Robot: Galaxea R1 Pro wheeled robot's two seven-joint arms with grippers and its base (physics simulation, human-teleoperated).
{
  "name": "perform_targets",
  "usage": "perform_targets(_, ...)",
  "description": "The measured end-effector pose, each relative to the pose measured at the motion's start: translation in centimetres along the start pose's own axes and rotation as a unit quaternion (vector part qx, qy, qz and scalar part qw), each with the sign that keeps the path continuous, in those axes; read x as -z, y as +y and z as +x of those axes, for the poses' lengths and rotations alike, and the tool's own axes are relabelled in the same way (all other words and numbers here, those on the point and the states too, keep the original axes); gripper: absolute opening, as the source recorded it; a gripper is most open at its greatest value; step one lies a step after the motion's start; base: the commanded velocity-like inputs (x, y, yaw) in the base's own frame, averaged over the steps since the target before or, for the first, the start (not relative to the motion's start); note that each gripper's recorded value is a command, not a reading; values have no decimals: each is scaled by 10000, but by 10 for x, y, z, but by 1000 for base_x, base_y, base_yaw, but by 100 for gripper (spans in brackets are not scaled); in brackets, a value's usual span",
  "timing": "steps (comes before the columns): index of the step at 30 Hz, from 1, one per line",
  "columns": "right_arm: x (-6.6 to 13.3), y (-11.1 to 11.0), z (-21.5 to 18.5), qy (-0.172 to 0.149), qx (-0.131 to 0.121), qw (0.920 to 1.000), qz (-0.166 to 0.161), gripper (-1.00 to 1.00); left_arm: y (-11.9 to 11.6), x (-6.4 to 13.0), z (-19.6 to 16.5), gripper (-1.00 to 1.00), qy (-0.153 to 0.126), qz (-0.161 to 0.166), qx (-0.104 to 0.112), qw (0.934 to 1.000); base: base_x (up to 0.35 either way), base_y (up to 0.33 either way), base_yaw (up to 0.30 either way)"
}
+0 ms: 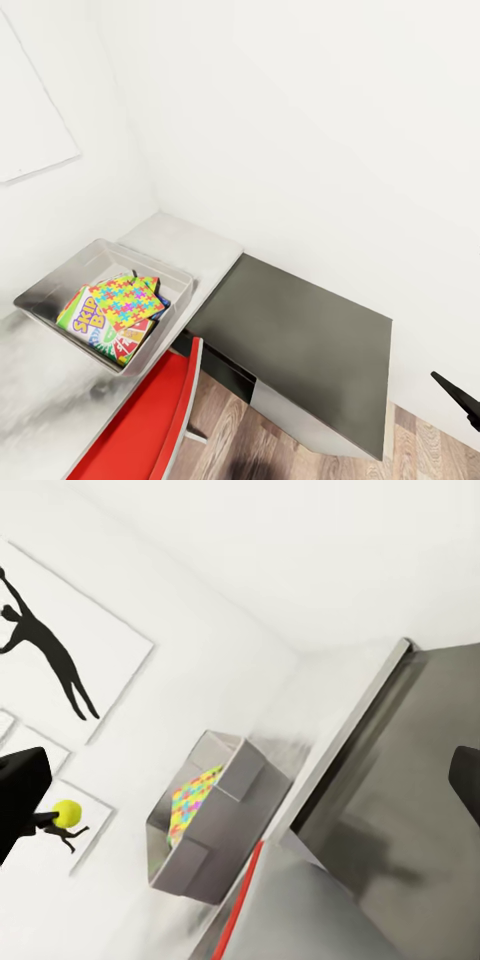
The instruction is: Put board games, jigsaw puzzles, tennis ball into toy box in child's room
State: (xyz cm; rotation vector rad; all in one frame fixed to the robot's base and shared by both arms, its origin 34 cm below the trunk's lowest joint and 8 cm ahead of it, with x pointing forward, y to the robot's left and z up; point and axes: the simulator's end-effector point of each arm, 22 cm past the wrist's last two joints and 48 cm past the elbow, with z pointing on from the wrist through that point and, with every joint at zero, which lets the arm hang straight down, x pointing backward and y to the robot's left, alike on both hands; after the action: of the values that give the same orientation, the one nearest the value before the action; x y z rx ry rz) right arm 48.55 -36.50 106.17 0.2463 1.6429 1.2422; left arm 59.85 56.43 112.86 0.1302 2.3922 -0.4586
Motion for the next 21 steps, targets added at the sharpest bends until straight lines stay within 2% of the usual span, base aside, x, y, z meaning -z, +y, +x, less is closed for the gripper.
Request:
perform_targets(2, 0, 1, 0, -9, 7, 10000, -12, 100, -2, -2, -3, -100, -14, -56, -45, 10000, 0, 0, 0)
perform_targets(5, 0, 3, -1, -22, 17, 10000, -28, 100, -12, -3, -23, -100, -370, -9, -56, 9993, 0, 0, 0)
perform_targets(9, 0, 4, -2, -34, 36, 10000, -45, 100, -17, -16, -28, -100, -474, 8, -6, 9989, 0, 0, 0)
perform_targets(11, 1, 5, -3, -36, 50, 10000, -50, 100, -27, -21, -31, -100, -528, 175, 26, 9984, 0, 0, 0)
perform_targets(12, 1, 6, -4, -38, 57, 10000, -53, 100, -38, -21, -37, -100, -621, 369, 32, 9974, 0, 0, 0)
perform_targets(15, 1, 7, -5, -45, 70, 9999, -65, 100, -51, -15, -49, -100, -762, 583, 23, 9954, 0, 0, 0)
perform_targets(18, 1, 7, -5, -49, 76, 9999, -68, 100, -41, -14, -55, -100, -821, 336, 65, 9960, 0, 0, 0)
perform_targets(20, 1, 7, -5, -53, 79, 9999, -67, 100, -22, -13, -62, -100, -959, -103, 213, 9951, 0, 0, 0)
perform_targets(21, 1, 7, -5, -54, 79, 9999, -68, 100, -20, -13, -63, -100, -994, -148, 255, 9946, 0, 0, 0)
